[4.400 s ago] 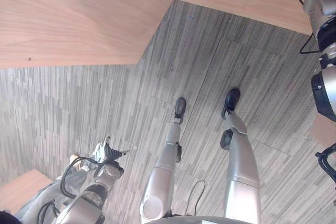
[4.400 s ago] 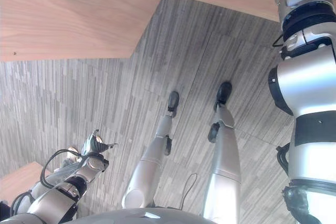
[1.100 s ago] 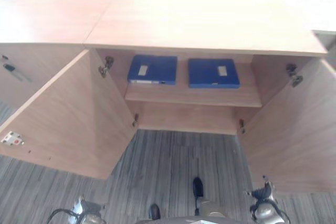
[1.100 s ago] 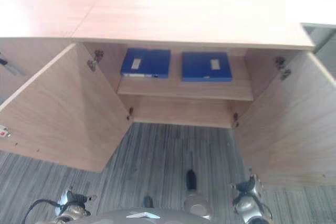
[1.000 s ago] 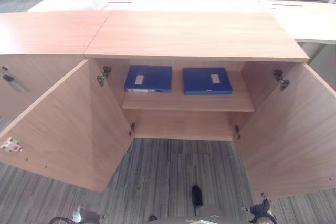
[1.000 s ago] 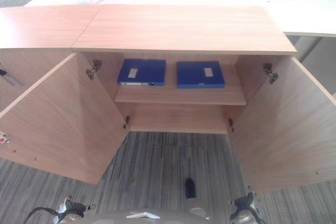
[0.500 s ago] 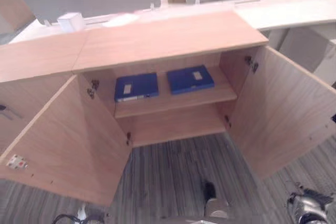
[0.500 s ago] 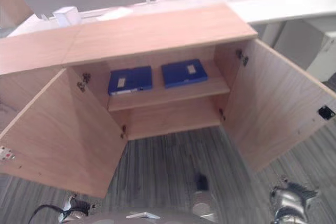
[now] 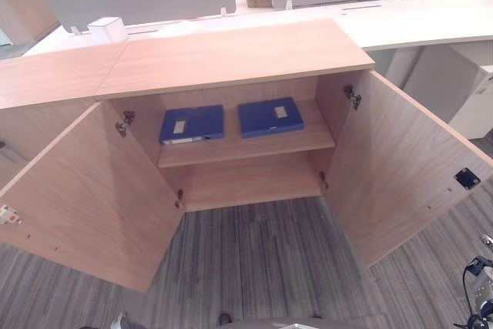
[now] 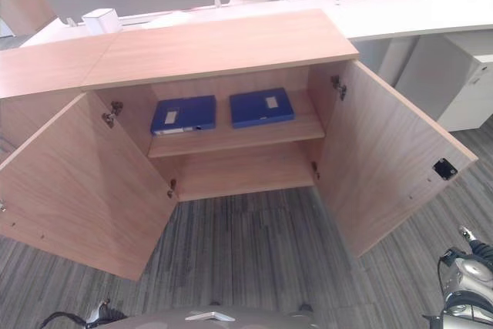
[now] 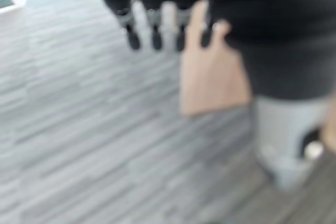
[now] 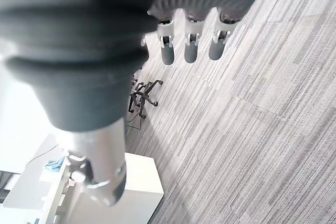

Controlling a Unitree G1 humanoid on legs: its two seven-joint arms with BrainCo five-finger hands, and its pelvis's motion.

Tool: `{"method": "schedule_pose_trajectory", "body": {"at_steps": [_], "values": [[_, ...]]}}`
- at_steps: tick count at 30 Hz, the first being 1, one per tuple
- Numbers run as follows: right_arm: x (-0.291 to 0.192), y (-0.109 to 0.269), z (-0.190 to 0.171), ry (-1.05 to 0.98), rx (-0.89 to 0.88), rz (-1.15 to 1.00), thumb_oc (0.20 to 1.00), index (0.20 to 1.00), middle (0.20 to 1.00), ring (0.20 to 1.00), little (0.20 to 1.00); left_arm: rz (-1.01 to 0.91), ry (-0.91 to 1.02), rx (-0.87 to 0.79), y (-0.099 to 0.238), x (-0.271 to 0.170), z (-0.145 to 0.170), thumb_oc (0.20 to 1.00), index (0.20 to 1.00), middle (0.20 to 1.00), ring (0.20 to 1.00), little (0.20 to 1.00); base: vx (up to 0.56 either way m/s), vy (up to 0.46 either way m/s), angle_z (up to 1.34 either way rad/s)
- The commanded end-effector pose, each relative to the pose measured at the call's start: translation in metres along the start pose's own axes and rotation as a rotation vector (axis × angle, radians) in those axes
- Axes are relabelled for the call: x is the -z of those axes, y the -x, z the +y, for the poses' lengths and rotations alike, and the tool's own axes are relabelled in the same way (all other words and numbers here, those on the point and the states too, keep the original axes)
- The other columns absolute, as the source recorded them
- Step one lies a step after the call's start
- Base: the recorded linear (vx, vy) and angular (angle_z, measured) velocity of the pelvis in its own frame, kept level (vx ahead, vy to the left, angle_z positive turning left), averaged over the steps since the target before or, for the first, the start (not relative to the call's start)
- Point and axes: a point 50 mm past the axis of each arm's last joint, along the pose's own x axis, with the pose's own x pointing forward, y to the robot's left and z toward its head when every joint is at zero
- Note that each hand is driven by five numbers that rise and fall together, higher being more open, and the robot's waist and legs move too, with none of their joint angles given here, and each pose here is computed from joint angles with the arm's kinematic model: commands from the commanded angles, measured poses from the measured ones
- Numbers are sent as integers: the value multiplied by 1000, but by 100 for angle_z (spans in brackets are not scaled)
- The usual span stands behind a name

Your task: Put the empty folder in the office cabinet

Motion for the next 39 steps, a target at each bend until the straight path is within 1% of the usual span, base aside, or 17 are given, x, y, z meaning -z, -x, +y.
{"method": "schedule_pose_trajectory", "body": {"at_steps": [1,3,4,7,10,11,15,19,21,24,26,28,29,30,33,36,39], "values": [[-45,-2,26,-144,-121,-155,1000,1000,1000,1000,1000,7,-32,-56,-5,-3,25,1000,1000,1000,1000,1000,9,-37,18],[-49,3,51,-213,-237,-158,1000,1000,1000,1000,1000,7,-55,-31,-3,-1,16,1000,1000,1000,1000,1000,10,-63,8],[-49,3,51,-213,-237,-158,1000,1000,1000,1000,1000,7,-55,-31,-3,-1,16,1000,1000,1000,1000,1000,9,-44,1],[-53,17,90,-251,-424,-160,1000,1000,1000,1000,1000,13,-78,-7,-2,5,10,1000,1000,1000,1000,1000,0,0,0],[-56,29,120,-281,-535,-154,1000,1000,1000,1000,1000,15,-92,10,-1,8,6,1000,1000,1000,1000,1000,0,0,0],[-56,29,120,-281,-536,-154,1000,1000,1000,1000,1000,16,-91,10,-1,8,6,1000,1000,1000,1000,1000,0,0,0],[-68,67,190,-286,-778,-157,1000,1000,1000,1000,1000,-4,-136,27,0,7,1,1000,1000,1000,1000,1000,-1,-11,-5],[-66,92,220,-287,-896,-151,1000,1000,1000,1000,1000,-39,-152,9,-1,-2,5,1000,1000,1000,1000,1000,-5,-2,-7],[-57,111,237,-288,-984,-128,1000,1000,1000,1000,1000,-62,-163,-3,-2,-9,7,1000,1000,1000,1000,1000,-2,8,-6],[-47,123,245,-285,-1044,-106,1000,1000,1000,1000,1000,-82,-166,-16,-3,-16,11,1000,1000,1000,1000,1000,-5,10,-8],[-10,159,262,-266,-1224,27,1000,1000,1000,1000,1000,-102,-166,-24,-4,-24,13,1000,1000,1000,1000,1000,-8,8,-3],[21,181,266,-127,-1348,110,1000,1000,1000,1000,1000,-117,-175,-27,-4,-30,15,1000,1000,1000,1000,1000,-22,8,-3],[48,207,262,40,-1517,150,1000,1000,1000,1000,1000,-107,-196,-25,-5,-26,18,1000,1000,1000,1000,1000,-16,4,-5],[48,207,262,40,-1517,151,1000,1000,1000,1000,1000,-107,-196,-24,-5,-26,18,1000,1000,1000,1000,1000,0,0,0],[88,234,242,183,-1707,284,1000,1000,1000,1000,1000,-83,-190,-14,-4,-13,19,1000,1000,1000,1000,1000,-14,2,13],[120,235,214,170,-1706,416,1000,1000,1000,1000,1000,-63,-173,-17,-3,-2,19,1000,1000,1000,1000,1000,-17,1,41],[134,228,197,145,-1657,453,1000,1000,1000,1000,1000,-52,-163,-5,-2,3,14,1000,1000,1000,1000,1000,-5,-10,53]]}}
